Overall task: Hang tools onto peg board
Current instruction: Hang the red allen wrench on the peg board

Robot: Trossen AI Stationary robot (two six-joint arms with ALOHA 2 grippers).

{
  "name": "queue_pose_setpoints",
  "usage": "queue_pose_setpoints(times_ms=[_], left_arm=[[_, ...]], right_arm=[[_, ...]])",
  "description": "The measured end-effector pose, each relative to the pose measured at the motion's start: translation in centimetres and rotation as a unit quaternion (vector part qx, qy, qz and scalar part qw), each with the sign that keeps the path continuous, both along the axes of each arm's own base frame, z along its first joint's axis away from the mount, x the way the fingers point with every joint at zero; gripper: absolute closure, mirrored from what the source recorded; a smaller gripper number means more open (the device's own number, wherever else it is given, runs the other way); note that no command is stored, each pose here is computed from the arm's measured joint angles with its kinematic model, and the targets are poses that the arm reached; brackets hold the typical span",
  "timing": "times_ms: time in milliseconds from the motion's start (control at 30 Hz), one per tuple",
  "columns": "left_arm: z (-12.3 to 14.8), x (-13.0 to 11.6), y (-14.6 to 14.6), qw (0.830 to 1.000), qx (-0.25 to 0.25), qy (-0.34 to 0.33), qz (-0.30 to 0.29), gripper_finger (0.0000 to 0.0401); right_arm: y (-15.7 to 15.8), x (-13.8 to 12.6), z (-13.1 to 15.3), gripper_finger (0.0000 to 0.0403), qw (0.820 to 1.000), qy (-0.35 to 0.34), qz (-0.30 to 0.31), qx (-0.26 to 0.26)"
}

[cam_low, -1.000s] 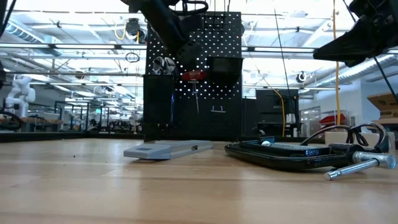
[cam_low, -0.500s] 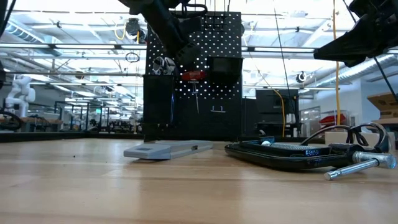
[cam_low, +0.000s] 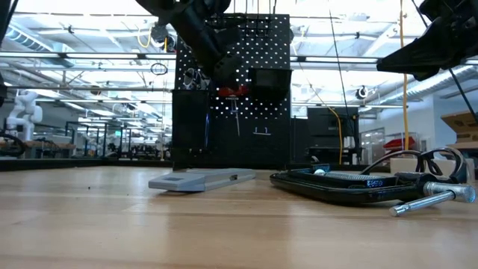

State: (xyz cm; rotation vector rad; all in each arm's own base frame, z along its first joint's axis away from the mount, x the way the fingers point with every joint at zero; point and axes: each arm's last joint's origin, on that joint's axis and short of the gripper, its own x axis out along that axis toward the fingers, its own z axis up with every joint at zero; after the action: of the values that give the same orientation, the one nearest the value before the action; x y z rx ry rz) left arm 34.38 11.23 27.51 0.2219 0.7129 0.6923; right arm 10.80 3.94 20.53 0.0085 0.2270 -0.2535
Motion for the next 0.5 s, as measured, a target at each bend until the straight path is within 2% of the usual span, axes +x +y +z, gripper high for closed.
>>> queue_pose_setpoints(times_ms=[500], left_arm=[[-1.4, 0.3, 1.4, 1.0, -0.004, 0.016, 0.017, 0.0212]], right_arm=[[0.0, 0.0, 0.0, 0.0277, 1.0, 0.0, 0.001, 0.0]])
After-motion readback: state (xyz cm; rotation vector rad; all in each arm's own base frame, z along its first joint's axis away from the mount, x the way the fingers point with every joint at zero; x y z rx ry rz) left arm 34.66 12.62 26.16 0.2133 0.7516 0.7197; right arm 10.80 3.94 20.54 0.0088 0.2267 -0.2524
